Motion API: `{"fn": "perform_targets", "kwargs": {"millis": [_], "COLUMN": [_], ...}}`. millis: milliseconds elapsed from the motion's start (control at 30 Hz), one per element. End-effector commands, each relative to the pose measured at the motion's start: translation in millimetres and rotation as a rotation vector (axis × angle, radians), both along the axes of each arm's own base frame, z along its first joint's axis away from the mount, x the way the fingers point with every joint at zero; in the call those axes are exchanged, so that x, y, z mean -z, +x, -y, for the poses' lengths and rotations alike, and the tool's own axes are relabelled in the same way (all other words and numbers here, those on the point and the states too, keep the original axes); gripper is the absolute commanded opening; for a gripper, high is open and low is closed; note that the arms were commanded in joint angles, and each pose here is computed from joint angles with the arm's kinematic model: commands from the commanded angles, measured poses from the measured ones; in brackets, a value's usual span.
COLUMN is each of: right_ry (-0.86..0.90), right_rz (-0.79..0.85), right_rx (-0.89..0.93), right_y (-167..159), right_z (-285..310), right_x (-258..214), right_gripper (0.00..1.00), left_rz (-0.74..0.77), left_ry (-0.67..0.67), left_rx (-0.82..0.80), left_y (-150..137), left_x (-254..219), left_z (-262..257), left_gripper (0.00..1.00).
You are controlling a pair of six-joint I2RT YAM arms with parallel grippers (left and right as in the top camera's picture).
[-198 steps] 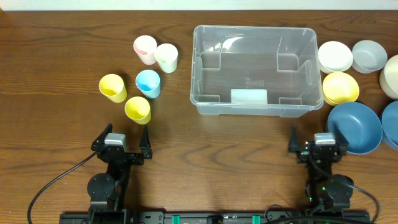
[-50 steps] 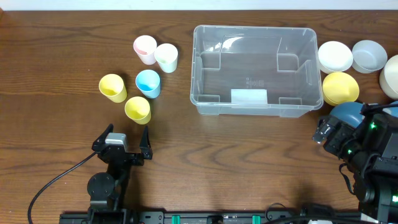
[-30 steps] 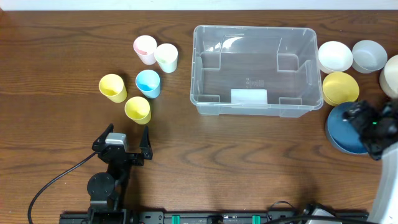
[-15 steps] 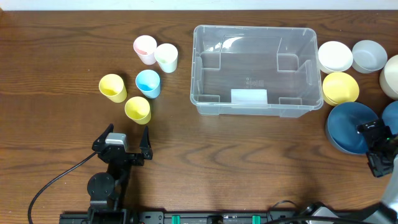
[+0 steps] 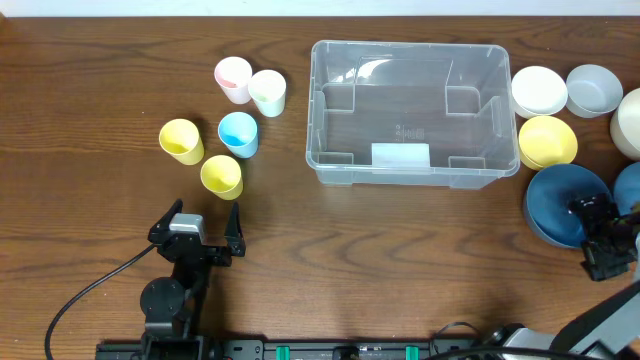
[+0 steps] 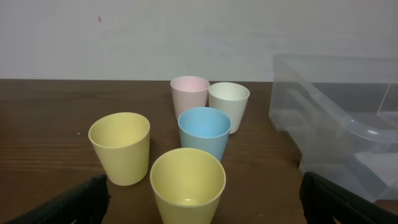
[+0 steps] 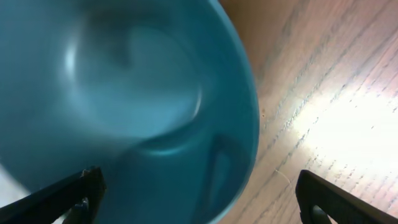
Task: Pack container
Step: 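Grasp the rim of the large blue bowl with the right gripper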
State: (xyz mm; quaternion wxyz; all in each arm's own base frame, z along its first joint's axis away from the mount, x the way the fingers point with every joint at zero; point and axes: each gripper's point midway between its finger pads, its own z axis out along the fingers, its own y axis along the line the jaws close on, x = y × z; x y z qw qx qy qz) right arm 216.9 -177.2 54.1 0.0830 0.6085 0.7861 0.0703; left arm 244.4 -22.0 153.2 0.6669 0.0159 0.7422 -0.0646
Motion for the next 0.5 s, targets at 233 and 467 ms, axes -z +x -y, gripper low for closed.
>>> {"fn": "perform_targets", "kwargs": {"millis": [233,467], "right_ry": [-0.018,-0.041], "right_rz": [-0.064,-0.136], "right_rx": [0.049,0.093], "right_y": [-8.0,-25.3], "right_z": [8.8,8.8], "right_x": [12.3,24.0], "right_gripper": [0.94,0.71], "left_rz": [-0.05,-0.05], "left_ry": [0.011,0.011], "left_rx": [0.02,0.02], "left_y": [-1.2,-1.2], "left_x": [16.0,16.0], "left_z": [2.6,2.6], "left_gripper": [0.98,0.98]}}
